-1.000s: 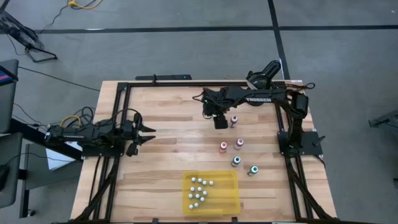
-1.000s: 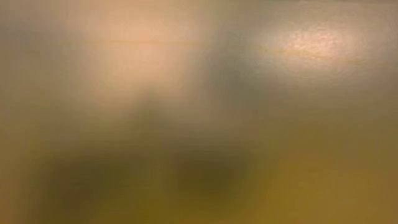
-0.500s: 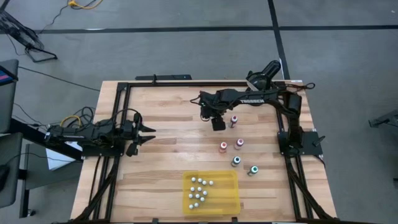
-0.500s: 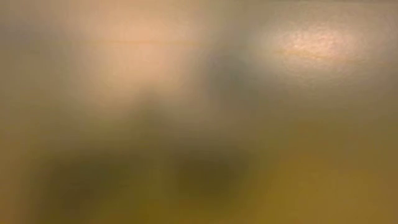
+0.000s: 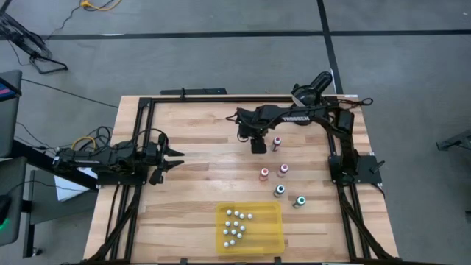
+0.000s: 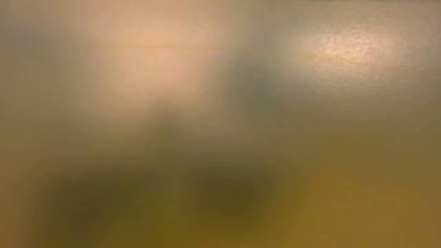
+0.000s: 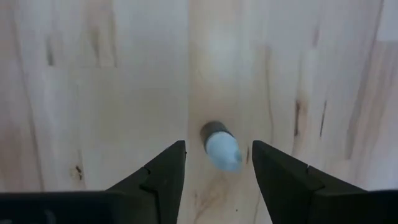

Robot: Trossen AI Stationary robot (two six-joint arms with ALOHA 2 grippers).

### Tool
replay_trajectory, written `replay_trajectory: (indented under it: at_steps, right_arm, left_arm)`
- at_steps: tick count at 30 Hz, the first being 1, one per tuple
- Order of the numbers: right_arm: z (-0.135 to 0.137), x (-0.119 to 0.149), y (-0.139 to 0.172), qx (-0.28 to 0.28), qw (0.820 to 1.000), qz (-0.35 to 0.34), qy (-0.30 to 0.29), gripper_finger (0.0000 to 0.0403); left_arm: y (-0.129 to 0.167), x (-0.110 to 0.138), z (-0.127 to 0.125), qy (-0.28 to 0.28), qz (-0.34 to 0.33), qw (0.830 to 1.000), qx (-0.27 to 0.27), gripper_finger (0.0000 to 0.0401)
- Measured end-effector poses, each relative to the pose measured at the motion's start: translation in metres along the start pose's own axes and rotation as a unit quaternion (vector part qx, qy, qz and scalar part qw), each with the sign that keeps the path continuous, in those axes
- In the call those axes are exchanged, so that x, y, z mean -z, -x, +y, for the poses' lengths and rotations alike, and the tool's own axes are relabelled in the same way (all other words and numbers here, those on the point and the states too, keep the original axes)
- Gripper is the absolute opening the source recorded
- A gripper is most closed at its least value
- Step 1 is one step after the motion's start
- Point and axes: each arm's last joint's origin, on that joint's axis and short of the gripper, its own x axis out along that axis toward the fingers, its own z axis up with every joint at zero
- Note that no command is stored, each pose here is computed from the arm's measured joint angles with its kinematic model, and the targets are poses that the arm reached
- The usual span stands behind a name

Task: Pick & Place food coloring
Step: Put the small brown food coloring bottle in the yellow bin

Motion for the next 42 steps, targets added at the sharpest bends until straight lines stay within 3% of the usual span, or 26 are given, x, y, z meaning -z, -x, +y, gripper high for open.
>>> replay_trajectory:
  at_steps: [3, 26, 42]
  right_arm:
    - [-0.002, 0.001, 0.0, 0.0, 1.0, 0.0, -0.024, 0.017]
    - [0.007, 0.0, -0.007, 0.003, 1.0, -0.012, -0.028, 0.0153]
    - [0.007, -0.001, -0.007, 0.003, 0.999, -0.013, -0.036, 0.006]
  left_arm:
    - [0.0, 0.0, 0.0, 0.0, 0.0, 1.0, 0.0, 0.0121]
    - [0.0, 0.0, 0.0, 0.0, 0.0, 1.0, 0.0, 0.0121]
    - [0.0, 0.0, 0.0, 0.0, 0.0, 1.0, 0.0, 0.0121]
